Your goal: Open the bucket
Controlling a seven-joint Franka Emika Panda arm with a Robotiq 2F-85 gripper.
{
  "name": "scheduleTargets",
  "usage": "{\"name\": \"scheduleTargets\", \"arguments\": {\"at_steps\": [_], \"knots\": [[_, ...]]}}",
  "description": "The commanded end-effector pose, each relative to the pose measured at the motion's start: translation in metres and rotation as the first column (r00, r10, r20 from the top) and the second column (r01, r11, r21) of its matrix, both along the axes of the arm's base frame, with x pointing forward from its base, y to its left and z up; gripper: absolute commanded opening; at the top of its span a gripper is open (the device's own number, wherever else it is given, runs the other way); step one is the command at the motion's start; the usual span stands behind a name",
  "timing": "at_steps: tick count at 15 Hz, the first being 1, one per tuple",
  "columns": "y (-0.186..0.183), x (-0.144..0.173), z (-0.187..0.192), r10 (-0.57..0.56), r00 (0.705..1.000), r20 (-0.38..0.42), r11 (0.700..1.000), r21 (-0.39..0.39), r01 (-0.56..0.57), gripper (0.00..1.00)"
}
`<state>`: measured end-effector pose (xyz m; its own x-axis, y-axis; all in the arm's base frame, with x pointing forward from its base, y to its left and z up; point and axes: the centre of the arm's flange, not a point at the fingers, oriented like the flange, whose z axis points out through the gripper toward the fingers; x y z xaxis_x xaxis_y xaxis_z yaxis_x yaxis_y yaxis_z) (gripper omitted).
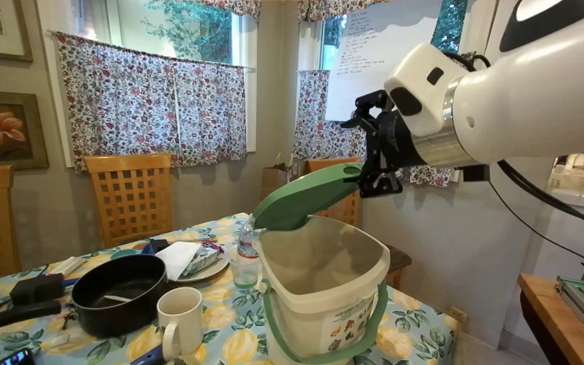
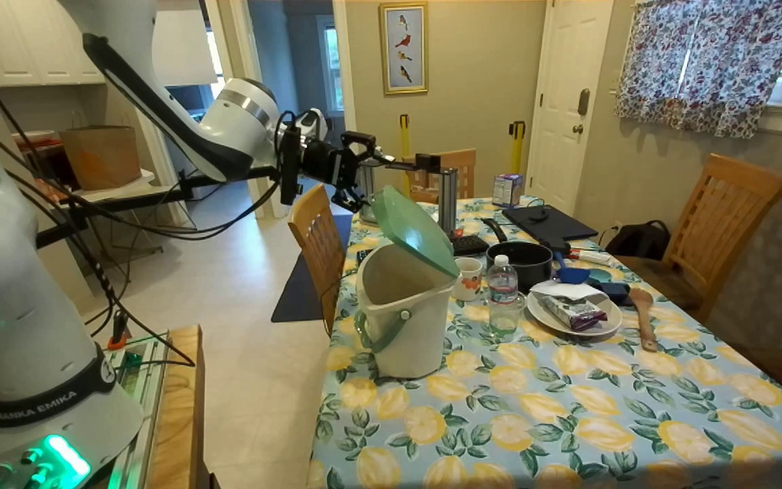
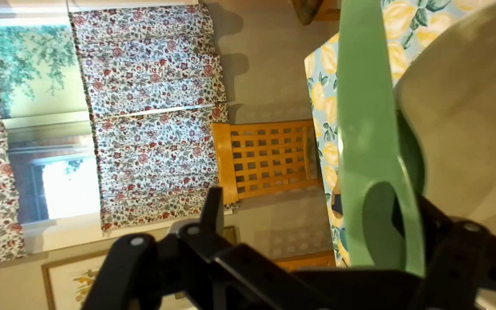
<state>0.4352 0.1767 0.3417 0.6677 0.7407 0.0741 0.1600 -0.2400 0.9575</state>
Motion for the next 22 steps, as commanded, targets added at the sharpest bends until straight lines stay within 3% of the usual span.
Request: {"name": "scheduleTargets", "arguments": {"at_steps": [1, 8, 14, 19, 22], "knots": [[-0.031, -0.003, 0.027, -0.016, 1.000, -0.014, 1.000, 0.000, 0.016, 1.00], [-0.079, 0.018, 0.044, -0.017, 1.000, -0.012, 0.994, 0.107, 0.018, 1.00], [-0.093, 0.034, 0.058, 0.011, 1.000, -0.015, 0.988, 0.152, -0.009, 1.00], [-0.099, 0.044, 0.067, 0.109, 0.991, -0.077, 0.973, 0.214, -0.090, 1.00], [-0.107, 0.049, 0.073, 0.135, 0.984, -0.119, 0.974, 0.198, -0.110, 1.00]]}}
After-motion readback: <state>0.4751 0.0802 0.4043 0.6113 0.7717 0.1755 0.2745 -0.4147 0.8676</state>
